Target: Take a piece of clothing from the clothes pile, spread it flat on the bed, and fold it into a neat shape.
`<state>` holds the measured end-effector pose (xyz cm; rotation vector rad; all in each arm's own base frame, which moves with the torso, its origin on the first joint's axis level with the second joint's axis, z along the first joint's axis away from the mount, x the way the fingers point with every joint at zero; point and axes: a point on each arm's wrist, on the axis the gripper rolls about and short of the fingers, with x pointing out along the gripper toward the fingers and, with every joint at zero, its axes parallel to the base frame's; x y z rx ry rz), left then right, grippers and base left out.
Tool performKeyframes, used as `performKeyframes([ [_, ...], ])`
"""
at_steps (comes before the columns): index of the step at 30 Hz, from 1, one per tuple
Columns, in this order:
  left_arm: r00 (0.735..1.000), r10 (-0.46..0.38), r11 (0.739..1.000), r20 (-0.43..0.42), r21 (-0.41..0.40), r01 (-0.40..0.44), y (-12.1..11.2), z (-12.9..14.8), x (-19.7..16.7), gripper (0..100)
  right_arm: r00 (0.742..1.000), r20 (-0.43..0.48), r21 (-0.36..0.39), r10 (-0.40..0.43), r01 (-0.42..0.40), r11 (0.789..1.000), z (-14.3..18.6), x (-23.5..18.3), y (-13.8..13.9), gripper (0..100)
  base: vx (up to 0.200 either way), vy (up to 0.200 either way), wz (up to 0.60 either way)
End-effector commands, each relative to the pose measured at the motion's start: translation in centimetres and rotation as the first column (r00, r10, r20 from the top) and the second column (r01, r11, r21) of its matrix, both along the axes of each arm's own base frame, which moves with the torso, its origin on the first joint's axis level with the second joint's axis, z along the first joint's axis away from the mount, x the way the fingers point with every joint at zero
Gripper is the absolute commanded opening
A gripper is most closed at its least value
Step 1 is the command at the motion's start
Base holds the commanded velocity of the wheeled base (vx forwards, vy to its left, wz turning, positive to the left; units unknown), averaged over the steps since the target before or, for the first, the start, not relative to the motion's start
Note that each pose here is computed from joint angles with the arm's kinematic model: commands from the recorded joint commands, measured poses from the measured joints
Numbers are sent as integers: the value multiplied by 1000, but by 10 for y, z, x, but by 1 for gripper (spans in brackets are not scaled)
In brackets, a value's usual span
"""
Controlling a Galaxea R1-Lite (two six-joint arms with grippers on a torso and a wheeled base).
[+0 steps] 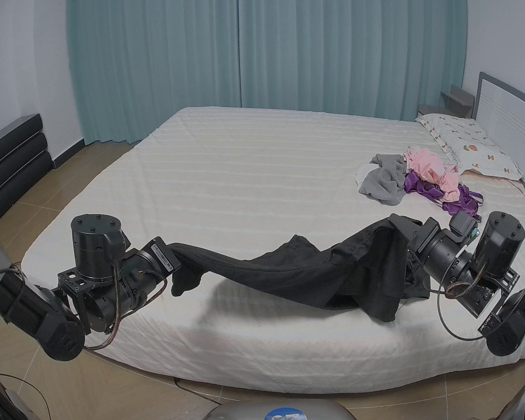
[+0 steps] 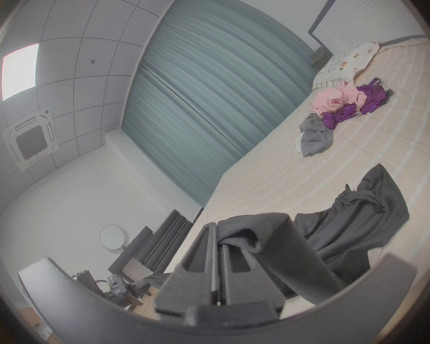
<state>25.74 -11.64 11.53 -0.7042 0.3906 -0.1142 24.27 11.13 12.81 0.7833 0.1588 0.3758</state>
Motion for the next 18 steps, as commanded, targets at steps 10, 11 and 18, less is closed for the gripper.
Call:
performKeyframes([
  [10, 992, -28, 999, 125, -43, 34, 12, 42, -42, 0, 980, 200, 73, -2, -13, 997, 63, -66, -30, 0, -120, 0, 0],
  [11, 990, -31, 998, 141, -42, 37, 14, 50, -47, 0, 974, 225, 83, -4, -15, 996, 75, -73, -33, 0, 0, 0, 0],
  [18, 968, -39, 996, 249, -65, 57, 26, 101, -71, 0, 951, 310, 115, -3, -34, 993, 132, -103, -47, 0, 0, 0, 0],
])
